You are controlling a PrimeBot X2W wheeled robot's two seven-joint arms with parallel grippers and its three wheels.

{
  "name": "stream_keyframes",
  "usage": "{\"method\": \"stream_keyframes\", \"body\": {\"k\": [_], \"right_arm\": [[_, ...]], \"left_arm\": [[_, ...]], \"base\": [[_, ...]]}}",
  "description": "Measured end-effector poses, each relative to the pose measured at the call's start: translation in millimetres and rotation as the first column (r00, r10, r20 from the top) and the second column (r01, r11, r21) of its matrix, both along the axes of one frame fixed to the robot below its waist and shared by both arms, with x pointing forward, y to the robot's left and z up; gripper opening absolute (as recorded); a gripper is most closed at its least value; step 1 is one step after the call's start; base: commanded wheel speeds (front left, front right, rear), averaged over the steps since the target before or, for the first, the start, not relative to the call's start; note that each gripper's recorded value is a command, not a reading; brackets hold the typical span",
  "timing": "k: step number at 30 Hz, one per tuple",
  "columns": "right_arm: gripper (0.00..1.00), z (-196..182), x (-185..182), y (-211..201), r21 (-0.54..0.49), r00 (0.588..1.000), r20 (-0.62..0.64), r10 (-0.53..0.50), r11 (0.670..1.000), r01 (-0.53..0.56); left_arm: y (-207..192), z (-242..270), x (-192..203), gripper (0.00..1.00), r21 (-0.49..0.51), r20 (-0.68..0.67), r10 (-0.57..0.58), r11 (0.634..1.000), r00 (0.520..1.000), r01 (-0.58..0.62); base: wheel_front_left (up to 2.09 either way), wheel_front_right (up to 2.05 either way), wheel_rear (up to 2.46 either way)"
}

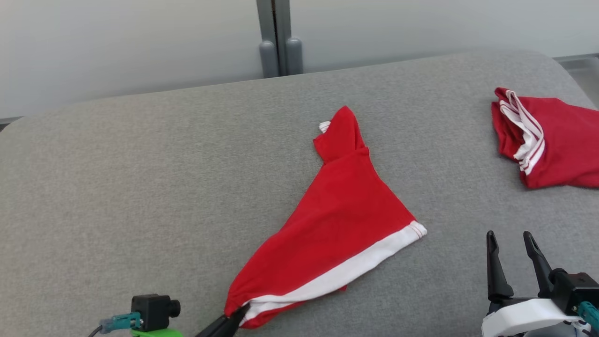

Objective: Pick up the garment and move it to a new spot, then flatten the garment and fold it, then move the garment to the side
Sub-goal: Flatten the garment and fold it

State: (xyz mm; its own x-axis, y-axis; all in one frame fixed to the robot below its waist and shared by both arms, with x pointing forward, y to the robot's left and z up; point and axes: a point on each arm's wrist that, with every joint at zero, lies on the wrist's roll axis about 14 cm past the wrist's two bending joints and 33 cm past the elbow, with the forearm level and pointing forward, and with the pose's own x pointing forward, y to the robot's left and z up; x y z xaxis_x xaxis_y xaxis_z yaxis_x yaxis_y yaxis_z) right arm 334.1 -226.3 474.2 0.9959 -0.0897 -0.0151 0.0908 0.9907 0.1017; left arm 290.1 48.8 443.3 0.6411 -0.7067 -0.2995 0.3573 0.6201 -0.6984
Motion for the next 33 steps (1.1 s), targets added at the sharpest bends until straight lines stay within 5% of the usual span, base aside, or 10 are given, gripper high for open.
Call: {"method": "stream_keyframes", "body": {"k": [4, 10, 11, 12, 13, 26, 33], "right_arm": [[1.0, -2, 11, 24, 0.001, 0.997, -0.004, 0.077, 0.997, -0.077], [1.0, 6, 19, 46, -0.007, 0.989, 0.021, 0.149, 0.989, -0.149], [1.0, 8, 19, 48, -0.01, 0.988, 0.028, 0.154, 0.988, -0.154], [1.0, 11, 19, 49, -0.014, 0.987, 0.035, 0.158, 0.987, -0.158], [1.0, 13, 20, 49, -0.016, 0.986, 0.041, 0.159, 0.987, -0.159], [1.0, 35, 15, 41, -0.071, 0.984, 0.104, 0.146, 0.988, -0.139], [1.0, 39, 12, 39, -0.091, 0.982, 0.114, 0.148, 0.986, -0.138]], "left_arm": [[40, -18, 10, 0.0, 0.075, 0.017, 0.143, 0.987, 0.99, -0.144], [67, -34, 7, 0.0, 0.157, 0.039, 0.206, 0.965, 0.978, -0.21], [69, -36, 4, 0.09, 0.167, 0.042, 0.208, 0.963, 0.977, -0.212], [72, -36, 4, 0.4, 0.171, 0.054, 0.215, 0.96, 0.975, -0.221], [74, -35, 4, 1.0, 0.171, 0.068, 0.226, 0.957, 0.972, -0.234], [98, -11, 4, 1.0, 0.191, 0.277, 0.349, 0.893, 0.895, -0.408], [126, 29, 8, 1.0, 0.148, 0.457, 0.49, 0.78, 0.742, -0.607]], "base": [[0.0, 0.0, 0.0], [0.0, 0.0, 0.0], [0.0, 0.0, 0.0], [0.0, 0.0, 0.0], [0.0, 0.0, 0.0], [0.0, 0.0, 0.0], [0.0, 0.0, 0.0]]}}
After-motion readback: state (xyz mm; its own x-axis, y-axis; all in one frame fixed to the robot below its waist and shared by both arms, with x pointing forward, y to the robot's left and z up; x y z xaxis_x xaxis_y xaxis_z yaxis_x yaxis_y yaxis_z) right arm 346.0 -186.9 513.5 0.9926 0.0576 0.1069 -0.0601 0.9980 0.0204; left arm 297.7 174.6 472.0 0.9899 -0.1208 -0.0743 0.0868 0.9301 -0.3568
